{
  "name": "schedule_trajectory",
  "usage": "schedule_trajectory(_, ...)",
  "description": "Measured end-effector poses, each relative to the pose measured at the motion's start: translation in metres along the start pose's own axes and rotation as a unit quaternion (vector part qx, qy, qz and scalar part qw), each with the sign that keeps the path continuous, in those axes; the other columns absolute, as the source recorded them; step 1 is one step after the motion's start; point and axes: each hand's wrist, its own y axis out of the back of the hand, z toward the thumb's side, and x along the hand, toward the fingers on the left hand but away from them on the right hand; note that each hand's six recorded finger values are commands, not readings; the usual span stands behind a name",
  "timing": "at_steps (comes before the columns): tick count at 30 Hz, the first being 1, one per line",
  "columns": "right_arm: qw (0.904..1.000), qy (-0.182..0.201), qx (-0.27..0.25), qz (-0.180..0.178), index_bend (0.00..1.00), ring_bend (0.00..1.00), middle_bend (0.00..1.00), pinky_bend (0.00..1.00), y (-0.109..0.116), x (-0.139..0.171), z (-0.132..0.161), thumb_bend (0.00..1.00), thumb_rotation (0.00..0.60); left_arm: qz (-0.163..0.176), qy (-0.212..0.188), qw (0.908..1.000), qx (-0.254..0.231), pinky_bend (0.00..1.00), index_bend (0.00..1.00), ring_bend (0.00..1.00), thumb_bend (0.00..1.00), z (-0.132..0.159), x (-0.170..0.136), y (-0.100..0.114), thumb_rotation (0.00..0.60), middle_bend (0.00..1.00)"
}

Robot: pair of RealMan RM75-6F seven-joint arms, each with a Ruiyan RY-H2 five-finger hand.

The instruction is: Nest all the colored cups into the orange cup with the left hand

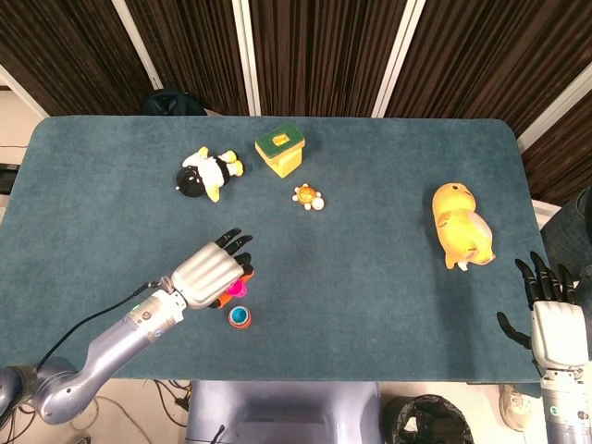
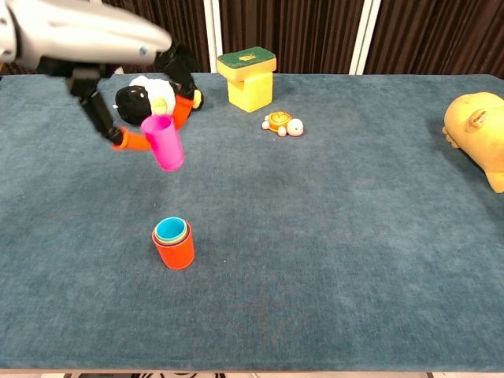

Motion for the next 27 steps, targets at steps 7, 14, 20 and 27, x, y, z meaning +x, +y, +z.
schedule_trajectory(7, 1.0, -0.002, 0.001, 0.0, 0.12, 0.15, 0.04, 0.0, 0.0, -0.001, -0.001, 0.31, 0.6, -0.015, -0.017, 0.9997, -0.008, 0.08, 0.51, 0.05, 0.29, -0.001, -0.002, -0.027, 0.6, 0.31)
schedule_trajectory(14, 1.0, -0.002, 0.0, 0.0, 0.12, 0.15, 0.04, 0.0, 0.0, -0.001, -0.002, 0.31, 0.6, -0.032, -0.036, 0.9988, -0.008, 0.08, 0.51, 0.05, 0.29, 0.003, -0.002, -0.054, 0.6, 0.31)
schedule_trajectory(20, 1.0, -0.002, -0.001, 0.001, 0.12, 0.15, 0.04, 0.0, 0.0, -0.001, 0.0, 0.31, 0.6, -0.038, -0.039, 0.9985, -0.009, 0.08, 0.51, 0.05, 0.29, 0.003, 0.0, -0.067, 0.6, 0.31)
schedule_trajectory(27, 1.0, -0.001, 0.0, 0.002, 0.12, 0.15, 0.04, 0.0, -0.001, -0.001, -0.001, 0.31, 0.6, -0.028, -0.042, 0.9987, -0.01, 0.08, 0.51, 0.05, 0.29, 0.004, 0.005, -0.068, 0.6, 0.31)
